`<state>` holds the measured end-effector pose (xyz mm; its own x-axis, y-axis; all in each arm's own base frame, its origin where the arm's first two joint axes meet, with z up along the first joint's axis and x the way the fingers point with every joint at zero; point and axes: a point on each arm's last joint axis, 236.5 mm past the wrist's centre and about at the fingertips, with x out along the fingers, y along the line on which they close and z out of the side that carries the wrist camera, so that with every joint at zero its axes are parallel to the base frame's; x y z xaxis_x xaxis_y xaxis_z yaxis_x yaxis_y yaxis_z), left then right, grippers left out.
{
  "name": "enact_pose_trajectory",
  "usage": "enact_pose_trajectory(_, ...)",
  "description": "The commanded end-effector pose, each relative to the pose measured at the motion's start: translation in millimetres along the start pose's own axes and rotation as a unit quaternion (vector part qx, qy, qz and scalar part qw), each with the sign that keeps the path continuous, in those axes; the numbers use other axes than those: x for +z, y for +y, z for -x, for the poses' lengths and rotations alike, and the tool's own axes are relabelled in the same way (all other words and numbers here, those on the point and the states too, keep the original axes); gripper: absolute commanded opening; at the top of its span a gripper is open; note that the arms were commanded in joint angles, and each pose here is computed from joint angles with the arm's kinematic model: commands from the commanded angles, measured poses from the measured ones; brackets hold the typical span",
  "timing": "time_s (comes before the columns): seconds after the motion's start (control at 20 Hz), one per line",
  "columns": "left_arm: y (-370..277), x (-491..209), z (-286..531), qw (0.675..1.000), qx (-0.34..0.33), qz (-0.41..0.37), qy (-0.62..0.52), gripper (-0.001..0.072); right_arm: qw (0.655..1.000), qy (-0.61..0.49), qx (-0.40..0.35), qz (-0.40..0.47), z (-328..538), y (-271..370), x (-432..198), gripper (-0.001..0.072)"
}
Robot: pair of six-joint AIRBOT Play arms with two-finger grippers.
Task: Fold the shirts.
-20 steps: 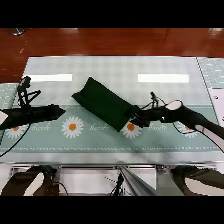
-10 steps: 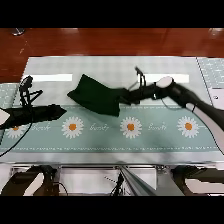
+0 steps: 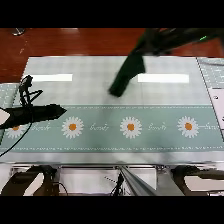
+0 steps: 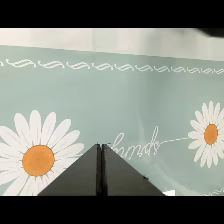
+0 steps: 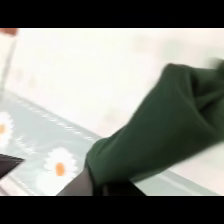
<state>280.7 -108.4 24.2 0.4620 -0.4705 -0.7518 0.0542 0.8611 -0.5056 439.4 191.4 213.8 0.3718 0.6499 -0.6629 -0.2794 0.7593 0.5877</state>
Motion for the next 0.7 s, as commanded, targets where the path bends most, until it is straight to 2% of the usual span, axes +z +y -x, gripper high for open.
enact_pose_trajectory(0.0, 0.0, -0.5, -0.3, 1.0, 0.0, 0.0, 0.001, 0.003, 0.997, 0.006, -0.068, -0.039, 81.5, -45.1, -7.2, 0.0022)
enact_pose_trajectory(0.25, 0.2, -0.2, -0.3, 1.0, 0.0, 0.0, 0.0, 0.003, 0.974, -0.022, -0.171, -0.149, 185.2, -125.4, -39.9, 0.0022)
enact_pose_trajectory(0.65, 0.3, 0.3, -0.3, 1.0, 0.0, 0.0, -0.001, 0.003, 0.923, -0.087, -0.263, -0.268, 268.0, -183.3, -102.9, 0.0022)
